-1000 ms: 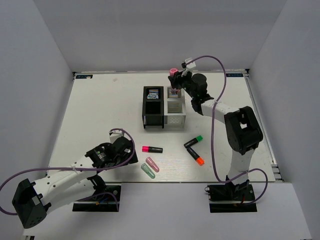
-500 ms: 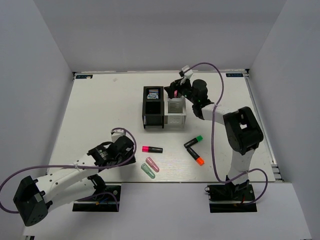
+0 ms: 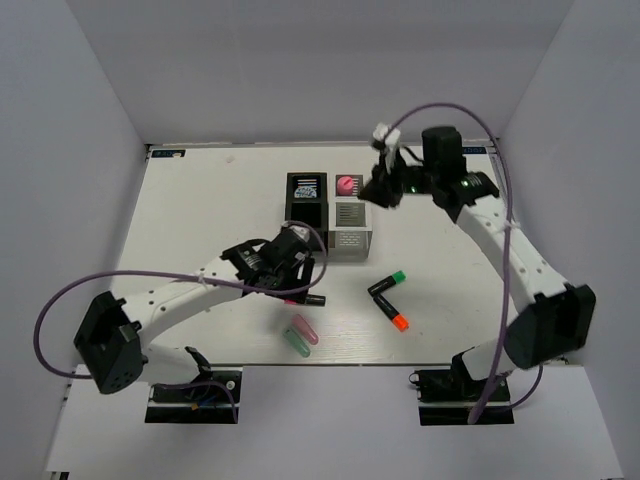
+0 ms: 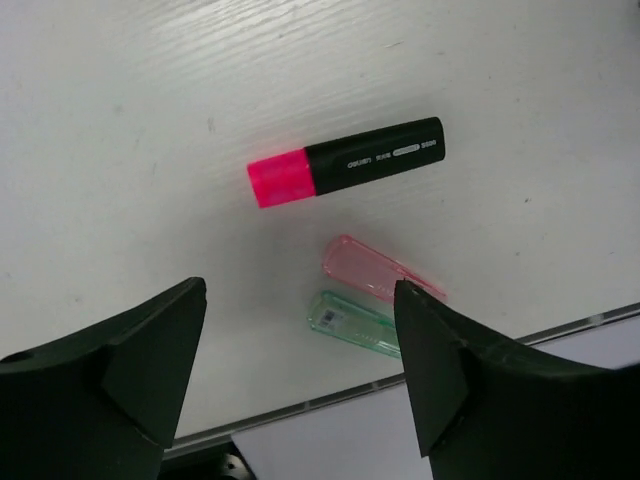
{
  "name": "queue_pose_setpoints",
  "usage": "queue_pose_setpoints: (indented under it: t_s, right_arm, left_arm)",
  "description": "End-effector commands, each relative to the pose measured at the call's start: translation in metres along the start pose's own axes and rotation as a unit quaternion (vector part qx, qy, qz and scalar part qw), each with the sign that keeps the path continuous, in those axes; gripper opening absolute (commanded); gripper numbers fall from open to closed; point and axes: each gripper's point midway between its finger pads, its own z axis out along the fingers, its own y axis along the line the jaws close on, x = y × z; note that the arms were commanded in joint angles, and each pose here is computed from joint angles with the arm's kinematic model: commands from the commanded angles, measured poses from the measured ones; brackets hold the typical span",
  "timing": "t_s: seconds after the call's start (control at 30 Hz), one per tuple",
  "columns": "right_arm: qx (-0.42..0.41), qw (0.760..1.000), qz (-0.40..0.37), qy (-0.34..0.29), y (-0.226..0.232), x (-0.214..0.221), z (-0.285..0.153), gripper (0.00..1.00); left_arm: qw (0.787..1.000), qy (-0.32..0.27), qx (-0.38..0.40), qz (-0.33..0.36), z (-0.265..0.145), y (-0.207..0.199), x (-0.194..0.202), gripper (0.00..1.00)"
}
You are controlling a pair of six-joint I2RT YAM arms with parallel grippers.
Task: Sort the stationery into containers
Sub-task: Pick up the pen from the center of the board.
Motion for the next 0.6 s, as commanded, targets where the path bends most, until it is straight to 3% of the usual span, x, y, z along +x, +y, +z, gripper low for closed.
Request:
queue_pose_setpoints:
  t_s: [0.0,0.03,0.1,0.13,0.17,0.23,0.27,0.4,0.47,0.5,0.57]
  right_arm:
    - [-0.19,0.97,0.06,0.137,0.105,0.107,-0.054,0.16]
    - [-0.212,0.963,0.047,0.157,0.117,0.145,-0.059,0.09]
    - [-0.227,0.961,0.041,0.155,0.138,0.162,-0.076,0.16]
    - [-0.239,0.962,0.0,0.136,0.147,0.169,-0.083,0.41]
    - [-0.248,0.959,-0.003,0.134,0.151,0.176,-0.083,0.47]
    - [-0.27,0.956,-0.015,0.114,0.168,0.189,-0.092,0.5]
    - [-0.262,0.959,-0.055,0.091,0.167,0.184,-0.091,0.52]
    - [-0.234,0.967,-0.083,0.056,0.17,0.179,-0.094,0.53]
    - [-0.237,0.967,-0.075,0.054,0.171,0.177,-0.095,0.53]
    - [-0.241,0.967,-0.07,0.053,0.174,0.175,-0.097,0.53]
    - [-0.245,0.966,-0.056,0.059,0.172,0.176,-0.097,0.53]
  left_arm:
    - [0.981,0.047,-0.008,0.187,0.002,0.003,0.004,0.86]
    - [0.976,0.051,-0.011,0.21,0.004,0.004,0.005,0.81]
    - [0.957,0.071,-0.006,0.28,0.014,0.005,0.008,0.73]
    - [0.949,0.071,0.003,0.308,0.018,0.002,0.007,0.63]
    - [0.937,0.077,0.006,0.34,0.022,0.005,0.008,0.56]
    - [0.925,0.095,0.017,0.367,0.032,0.003,0.013,0.52]
    - [0.916,0.098,0.025,0.387,0.035,0.001,0.012,0.52]
    - [0.898,0.089,0.059,0.427,0.041,-0.011,0.002,0.59]
    - [0.897,0.089,0.059,0.43,0.046,-0.013,-0.005,0.64]
    - [0.894,0.096,0.06,0.433,0.047,-0.013,-0.005,0.72]
    - [0.892,0.109,0.062,0.434,0.054,-0.013,-0.005,0.73]
